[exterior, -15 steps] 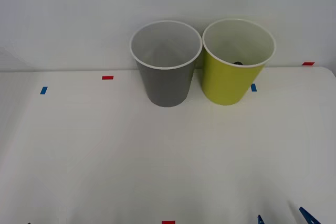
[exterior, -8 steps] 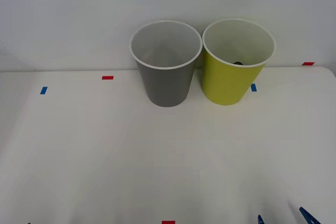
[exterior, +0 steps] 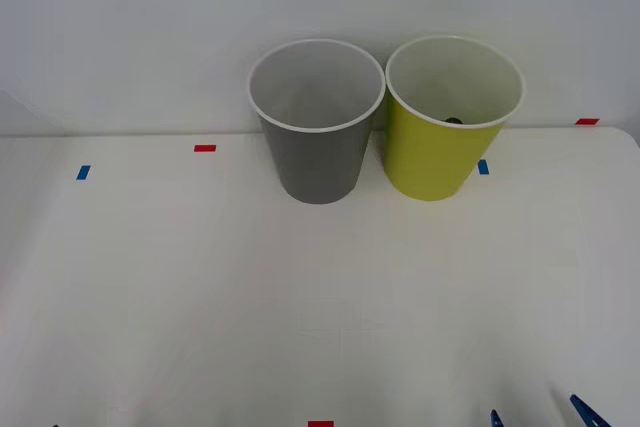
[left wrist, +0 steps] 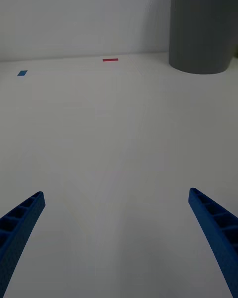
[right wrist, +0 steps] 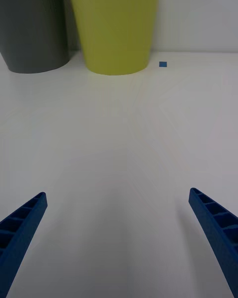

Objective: Put cans in the gray bin and PET bottles in the light green bin.

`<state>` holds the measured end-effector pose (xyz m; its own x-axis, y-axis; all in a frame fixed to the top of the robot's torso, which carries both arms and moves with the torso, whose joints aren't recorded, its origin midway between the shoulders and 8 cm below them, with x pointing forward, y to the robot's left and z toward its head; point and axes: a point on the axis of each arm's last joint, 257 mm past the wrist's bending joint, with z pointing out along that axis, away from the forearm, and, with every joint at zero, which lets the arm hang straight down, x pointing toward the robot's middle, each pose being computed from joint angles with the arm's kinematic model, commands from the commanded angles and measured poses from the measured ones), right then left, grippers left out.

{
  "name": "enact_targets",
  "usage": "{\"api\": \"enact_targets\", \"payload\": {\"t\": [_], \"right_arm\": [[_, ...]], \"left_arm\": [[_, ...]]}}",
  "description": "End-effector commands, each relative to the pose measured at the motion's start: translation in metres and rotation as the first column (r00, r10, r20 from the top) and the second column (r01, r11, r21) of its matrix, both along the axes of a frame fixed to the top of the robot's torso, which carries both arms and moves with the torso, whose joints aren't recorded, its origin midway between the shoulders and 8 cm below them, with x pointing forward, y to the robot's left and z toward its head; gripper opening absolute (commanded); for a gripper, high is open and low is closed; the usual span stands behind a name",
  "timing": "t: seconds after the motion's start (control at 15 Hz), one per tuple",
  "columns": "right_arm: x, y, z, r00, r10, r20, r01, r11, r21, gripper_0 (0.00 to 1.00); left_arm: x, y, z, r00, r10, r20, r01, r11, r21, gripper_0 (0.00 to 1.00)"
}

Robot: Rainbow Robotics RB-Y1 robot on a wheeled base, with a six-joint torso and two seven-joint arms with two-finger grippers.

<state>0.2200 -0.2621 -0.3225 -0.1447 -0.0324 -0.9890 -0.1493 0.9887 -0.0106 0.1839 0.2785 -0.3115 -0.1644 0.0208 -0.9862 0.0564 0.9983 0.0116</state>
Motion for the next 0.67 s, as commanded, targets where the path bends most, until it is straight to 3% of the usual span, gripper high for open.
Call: {"api": "enact_targets", "payload": {"t": [0.07, 0.67], "right_arm": [[0.0000, 0.0000, 0.0000, 1.000, 0.000, 0.000, 0.000, 1.000, 0.000, 1.00], [0.0000, 0.0000, 0.0000, 1.000, 0.000, 0.000, 0.000, 1.000, 0.000, 1.00]], "left_arm": [[0.0000, 0.0000, -0.0001, 1.0000, 0.000, 0.000, 0.000, 1.000, 0.000, 1.00], [0.0000, 0.0000, -0.0001, 1.0000, 0.000, 0.000, 0.000, 1.000, 0.000, 1.00]]}}
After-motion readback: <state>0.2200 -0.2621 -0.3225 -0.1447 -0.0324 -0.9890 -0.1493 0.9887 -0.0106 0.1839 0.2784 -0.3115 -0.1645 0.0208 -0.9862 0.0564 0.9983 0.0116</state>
